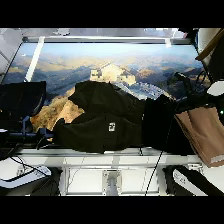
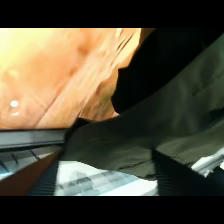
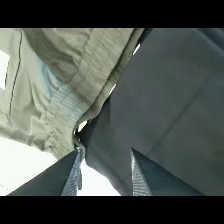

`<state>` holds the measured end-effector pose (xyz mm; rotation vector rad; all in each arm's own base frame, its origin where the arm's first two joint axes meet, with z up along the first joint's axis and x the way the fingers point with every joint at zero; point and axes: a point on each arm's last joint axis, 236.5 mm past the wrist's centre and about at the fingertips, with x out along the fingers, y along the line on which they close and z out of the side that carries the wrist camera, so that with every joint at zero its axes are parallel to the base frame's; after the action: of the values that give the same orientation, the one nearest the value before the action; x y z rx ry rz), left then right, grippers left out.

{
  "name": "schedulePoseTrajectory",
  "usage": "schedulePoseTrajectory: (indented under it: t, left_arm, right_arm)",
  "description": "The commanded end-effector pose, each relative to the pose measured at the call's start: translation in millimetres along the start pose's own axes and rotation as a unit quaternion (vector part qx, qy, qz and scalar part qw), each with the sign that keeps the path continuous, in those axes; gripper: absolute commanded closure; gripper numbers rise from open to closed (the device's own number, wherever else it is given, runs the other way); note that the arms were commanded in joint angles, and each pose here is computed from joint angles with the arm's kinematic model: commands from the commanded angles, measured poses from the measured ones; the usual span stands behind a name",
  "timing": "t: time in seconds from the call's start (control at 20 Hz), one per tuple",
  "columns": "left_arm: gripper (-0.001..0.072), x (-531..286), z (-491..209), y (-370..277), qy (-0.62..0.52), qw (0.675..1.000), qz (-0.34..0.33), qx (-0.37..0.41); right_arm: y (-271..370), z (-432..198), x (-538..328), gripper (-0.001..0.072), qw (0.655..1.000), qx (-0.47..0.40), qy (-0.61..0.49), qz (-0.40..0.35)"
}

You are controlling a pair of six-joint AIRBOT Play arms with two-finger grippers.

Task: Fold the clothes and pants, and hang the long-sleeved shirts on hangers.

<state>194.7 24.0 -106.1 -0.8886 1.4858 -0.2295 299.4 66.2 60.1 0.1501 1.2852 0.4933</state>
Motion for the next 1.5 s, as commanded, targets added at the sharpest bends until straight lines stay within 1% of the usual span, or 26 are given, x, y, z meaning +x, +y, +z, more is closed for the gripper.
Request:
schedulePoseTrajectory:
  t: [0.0,0.1,0.15,0.2,0.3,0.35,0.55,0.75,0.85,0.95,1.0,1.05,1.1,1.2,1.3,1.45]
  left_arm:
    - [0.0162,1,7,-6,-0.013,1.000,-0.015,0.003]
    - [0.0168,0,15,-16,-0.030,0.999,-0.037,-0.003]
    - [0.0290,-1,17,-21,-0.035,0.998,-0.046,-0.002]
    - [0.0433,-1,19,-24,-0.039,0.998,-0.053,-0.004]
    - [0.0673,-2,19,-28,-0.039,0.997,-0.063,-0.005]
    - [0.0698,-2,17,-30,-0.035,0.997,-0.065,-0.001]
    - [0.0698,-4,14,-41,-0.029,0.996,-0.090,-0.002]
    - [0.0698,-10,13,-51,-0.033,0.994,-0.099,0.022]
    - [0.0698,-17,17,-54,-0.048,0.994,-0.089,0.036]
    - [0.0698,-24,22,-56,-0.065,0.994,-0.079,0.048]
    - [0.0698,-27,23,-57,-0.070,0.993,-0.075,0.052]
    - [0.0698,-28,24,-58,-0.072,0.993,-0.075,0.054]
    - [0.0698,-28,24,-58,-0.073,0.993,-0.074,0.055]
    - [0.0698,-28,24,-58,-0.073,0.993,-0.074,0.054]
    - [0.0698,-28,24,-58,-0.073,0.993,-0.074,0.054]
    - [0.0699,-28,24,-58,-0.073,0.993,-0.074,0.054]
  right_arm:
    - [-4,11,-1,0.0357,1.000,0.000,-0.024,-0.009]
    - [-5,12,0,0.0357,1.000,0.000,-0.025,-0.010]
    - [-5,12,0,0.0357,1.000,0.000,-0.025,-0.010]
    - [-5,12,-1,0.0357,1.000,0.000,-0.025,-0.010]
    - [-5,12,-1,0.0357,1.000,0.000,-0.025,-0.011]
    - [-5,12,-1,0.0357,1.000,0.000,-0.025,-0.011]
    - [-6,11,-1,0.0357,1.000,-0.001,-0.024,-0.012]
    - [-11,-3,2,0.0356,1.000,-0.014,0.003,-0.021]
    - [-4,-36,23,0.0356,0.998,0.018,0.051,0.022]
    - [6,-74,56,0.0354,0.991,0.069,0.085,0.071]
    - [16,-90,70,0.0258,0.986,0.097,0.096,0.100]
    - [29,-105,81,0.0098,0.977,0.123,0.110,0.134]
    - [43,-116,87,0.0086,0.967,0.147,0.121,0.168]
    - [64,-136,95,0.0086,0.949,0.182,0.140,0.217]
    - [71,-151,107,0.0086,0.938,0.212,0.147,0.231]
    - [76,-154,121,0.0087,0.928,0.248,0.126,0.248]
